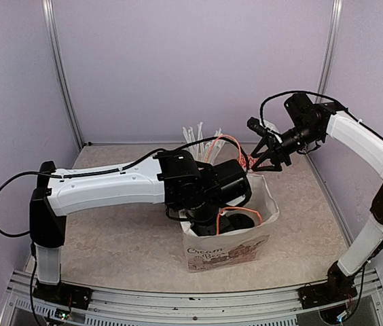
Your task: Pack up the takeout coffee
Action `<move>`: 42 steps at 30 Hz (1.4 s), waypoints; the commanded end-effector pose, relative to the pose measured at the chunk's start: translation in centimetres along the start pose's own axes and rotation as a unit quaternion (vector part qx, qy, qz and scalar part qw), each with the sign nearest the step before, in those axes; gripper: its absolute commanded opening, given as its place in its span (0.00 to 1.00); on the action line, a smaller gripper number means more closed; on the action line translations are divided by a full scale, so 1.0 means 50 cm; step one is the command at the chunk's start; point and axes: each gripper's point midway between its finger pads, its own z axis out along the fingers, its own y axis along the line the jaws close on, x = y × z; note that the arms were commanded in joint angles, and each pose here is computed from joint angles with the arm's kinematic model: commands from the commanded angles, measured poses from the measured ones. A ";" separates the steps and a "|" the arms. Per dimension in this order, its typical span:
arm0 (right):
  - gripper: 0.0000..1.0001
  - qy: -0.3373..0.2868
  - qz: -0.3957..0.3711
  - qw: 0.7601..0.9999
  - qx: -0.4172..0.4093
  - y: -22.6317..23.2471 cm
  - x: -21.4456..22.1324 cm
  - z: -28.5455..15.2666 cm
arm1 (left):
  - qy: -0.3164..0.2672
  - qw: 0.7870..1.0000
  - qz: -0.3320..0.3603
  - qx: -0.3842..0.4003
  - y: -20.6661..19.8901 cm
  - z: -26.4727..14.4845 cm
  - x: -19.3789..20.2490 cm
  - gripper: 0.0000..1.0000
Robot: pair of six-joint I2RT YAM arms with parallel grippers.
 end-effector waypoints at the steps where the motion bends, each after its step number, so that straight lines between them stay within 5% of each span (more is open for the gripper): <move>1: 0.66 -0.004 0.011 1.000 0.007 -0.009 -0.008 -0.013 | -0.060 0.998 -0.014 0.017 0.005 -0.066 -0.042 0.91; 17: 0.67 0.000 0.015 1.000 0.022 -0.018 -0.016 -0.023 | -0.160 0.987 -0.007 0.013 0.034 -0.182 -0.117 0.92; 32: 0.67 -0.019 0.029 0.996 0.084 -0.078 -0.084 -0.083 | -0.315 0.949 0.019 0.012 0.087 -0.385 -0.210 0.91; 37: 0.70 -0.052 0.048 0.988 0.136 -0.108 -0.094 -0.139 | -0.348 0.937 -0.008 -0.037 0.164 -0.440 -0.207 0.95; 40: 0.76 -0.080 0.080 0.976 0.187 -0.147 -0.084 -0.198 | -0.354 0.928 -0.062 -0.099 0.260 -0.444 -0.190 0.99; 42: 0.96 -0.093 0.098 0.964 0.230 -0.167 -0.077 -0.247 | -0.362 0.913 -0.116 -0.147 0.343 -0.462 -0.161 0.99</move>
